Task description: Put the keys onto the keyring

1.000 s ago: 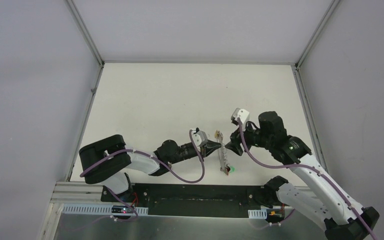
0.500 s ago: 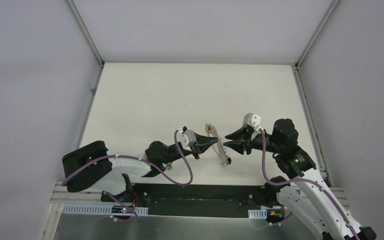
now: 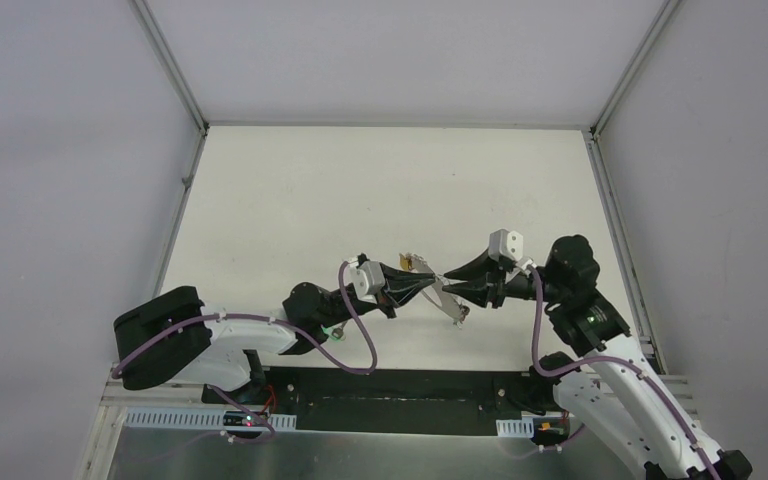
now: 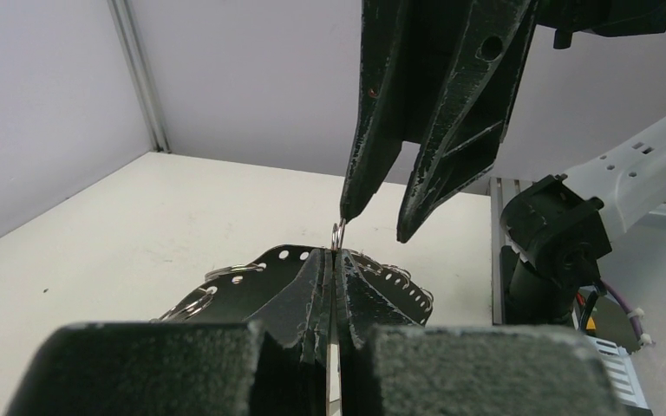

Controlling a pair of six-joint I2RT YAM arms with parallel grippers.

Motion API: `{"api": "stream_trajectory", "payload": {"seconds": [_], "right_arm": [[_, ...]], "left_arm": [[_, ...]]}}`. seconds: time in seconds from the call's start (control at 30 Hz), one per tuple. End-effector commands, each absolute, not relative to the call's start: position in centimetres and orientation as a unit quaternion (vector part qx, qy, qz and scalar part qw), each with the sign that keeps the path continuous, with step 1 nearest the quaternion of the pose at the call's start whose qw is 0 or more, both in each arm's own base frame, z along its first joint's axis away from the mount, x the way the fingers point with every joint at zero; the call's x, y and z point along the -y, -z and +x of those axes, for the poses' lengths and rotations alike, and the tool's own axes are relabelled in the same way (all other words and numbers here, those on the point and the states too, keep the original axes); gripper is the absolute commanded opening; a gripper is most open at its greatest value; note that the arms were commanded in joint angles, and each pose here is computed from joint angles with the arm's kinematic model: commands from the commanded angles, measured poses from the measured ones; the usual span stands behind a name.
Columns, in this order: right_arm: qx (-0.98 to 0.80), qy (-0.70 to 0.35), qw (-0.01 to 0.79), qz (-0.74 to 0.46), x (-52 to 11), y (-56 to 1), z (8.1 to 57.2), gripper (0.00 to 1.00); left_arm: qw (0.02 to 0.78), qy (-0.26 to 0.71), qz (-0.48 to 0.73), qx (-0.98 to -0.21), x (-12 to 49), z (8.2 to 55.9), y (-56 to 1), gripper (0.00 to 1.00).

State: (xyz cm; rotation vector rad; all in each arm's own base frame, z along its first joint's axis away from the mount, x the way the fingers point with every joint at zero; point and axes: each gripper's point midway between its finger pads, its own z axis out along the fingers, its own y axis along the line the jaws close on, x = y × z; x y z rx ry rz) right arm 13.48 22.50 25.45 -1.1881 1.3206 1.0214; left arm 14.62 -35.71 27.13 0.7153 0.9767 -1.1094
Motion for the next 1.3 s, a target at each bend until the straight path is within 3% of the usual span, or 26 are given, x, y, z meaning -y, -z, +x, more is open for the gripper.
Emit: {"api": "stream_trajectory", "payload": {"seconds": [0.0, 0.3, 0.5, 0.73, 0.93, 1.0, 1.07, 1.13, 1.27], "right_arm": [[-0.528, -0.414, 0.549, -0.497, -22.6, -26.9, 14.2, 0.30], [-0.528, -0.430, 0.535, -0.501, -23.1, -26.2, 14.3, 0.30], [-0.531, -0.437, 0.527, -0.500, -23.3, -25.7, 14.3, 0.12], [-0.523, -0.449, 0.522, -0.502, -23.5, -25.9, 14.0, 0.00], [-0.547, -0.436, 0.530, -0.479, -23.2, -25.9, 14.8, 0.00], [-0.567, -0.424, 0.529, -0.469, -22.9, -25.5, 15.3, 0.00], [-0.595, -0.408, 0.520, -0.458, -22.5, -25.1, 15.9, 0.00], [-0.619, -0.398, 0.501, -0.455, -22.2, -24.6, 16.2, 0.00], [-0.676, -0.378, 0.447, -0.448, -21.6, -23.3, 16.8, 0.00]], "left_arm": [[0.707, 0.517, 0.307, -0.373, 34.8, 13.4, -31.2, 0.00], [0.703, 0.519, 0.311, -0.373, 35.1, 13.3, -31.2, 0.00], [0.703, 0.521, 0.311, -0.372, 35.1, 13.3, -31.3, 0.00], [0.696, 0.523, 0.314, -0.380, 35.3, 13.3, -30.8, 0.00], [0.693, 0.525, 0.309, -0.386, 35.2, 13.3, -30.7, 0.00], [0.693, 0.522, 0.296, -0.399, 34.8, 13.7, -30.6, 0.12], [0.689, 0.519, 0.288, -0.416, 34.6, 14.1, -30.2, 0.41], [0.684, 0.513, 0.281, -0.436, 34.3, 14.4, -29.9, 0.57], [0.665, 0.492, 0.271, -0.493, 33.6, 15.3, -29.4, 0.73]]}}
